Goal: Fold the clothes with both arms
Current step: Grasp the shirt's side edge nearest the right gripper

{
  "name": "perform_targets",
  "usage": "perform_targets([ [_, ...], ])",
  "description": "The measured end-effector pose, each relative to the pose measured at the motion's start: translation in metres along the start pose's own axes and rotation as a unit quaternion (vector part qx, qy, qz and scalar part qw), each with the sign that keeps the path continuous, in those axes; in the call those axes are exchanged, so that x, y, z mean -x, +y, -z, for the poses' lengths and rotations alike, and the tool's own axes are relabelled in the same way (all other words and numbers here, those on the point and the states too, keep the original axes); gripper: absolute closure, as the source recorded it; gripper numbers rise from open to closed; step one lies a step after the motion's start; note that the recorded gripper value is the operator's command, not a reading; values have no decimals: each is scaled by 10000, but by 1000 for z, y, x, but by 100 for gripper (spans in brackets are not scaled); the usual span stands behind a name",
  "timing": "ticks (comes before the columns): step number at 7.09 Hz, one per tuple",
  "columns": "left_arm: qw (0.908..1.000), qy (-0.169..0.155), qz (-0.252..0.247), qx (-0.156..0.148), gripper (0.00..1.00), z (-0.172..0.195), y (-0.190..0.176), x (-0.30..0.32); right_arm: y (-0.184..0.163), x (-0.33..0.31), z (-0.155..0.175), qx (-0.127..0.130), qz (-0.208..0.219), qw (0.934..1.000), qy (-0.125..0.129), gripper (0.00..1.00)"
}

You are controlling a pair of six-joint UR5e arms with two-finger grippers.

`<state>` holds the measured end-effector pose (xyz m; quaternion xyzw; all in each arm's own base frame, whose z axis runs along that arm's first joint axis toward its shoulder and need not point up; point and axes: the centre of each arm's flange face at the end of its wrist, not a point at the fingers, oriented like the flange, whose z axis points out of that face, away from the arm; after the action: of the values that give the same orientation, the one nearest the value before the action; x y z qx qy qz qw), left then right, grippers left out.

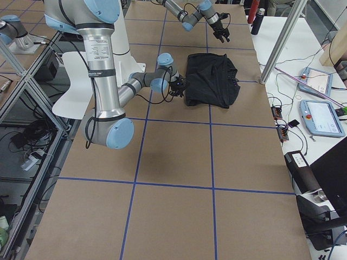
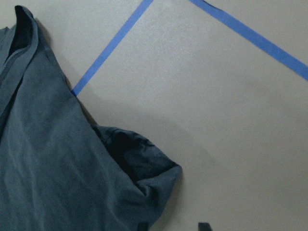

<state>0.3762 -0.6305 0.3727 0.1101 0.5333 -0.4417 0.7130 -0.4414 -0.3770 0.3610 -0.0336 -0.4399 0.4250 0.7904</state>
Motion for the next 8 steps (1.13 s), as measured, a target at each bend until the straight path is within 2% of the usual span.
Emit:
perform_targets([
  [2, 10000, -18, 7, -3, 35, 0, 0, 4, -1, 2, -20, -96, -1, 9999, 81, 5],
  [4, 10000, -29, 7, -9, 35, -1, 0, 6, 1, 19, -37, -165, -9, 9998, 89, 13],
  [5, 10000, -31, 8, -11, 35, -1, 0, 6, 1, 30, -45, -208, -26, 9997, 90, 31],
  [6, 10000, -32, 10, -12, 35, -1, 0, 6, -1, 34, -51, -240, -33, 9996, 108, 76],
  [7, 10000, -30, 10, -12, 35, -1, 0, 6, -3, 35, -51, -252, -40, 9996, 110, 100],
  [8, 10000, -27, 14, -11, 35, -1, 0, 5, -5, 35, -49, -256, -49, 9996, 93, 100],
])
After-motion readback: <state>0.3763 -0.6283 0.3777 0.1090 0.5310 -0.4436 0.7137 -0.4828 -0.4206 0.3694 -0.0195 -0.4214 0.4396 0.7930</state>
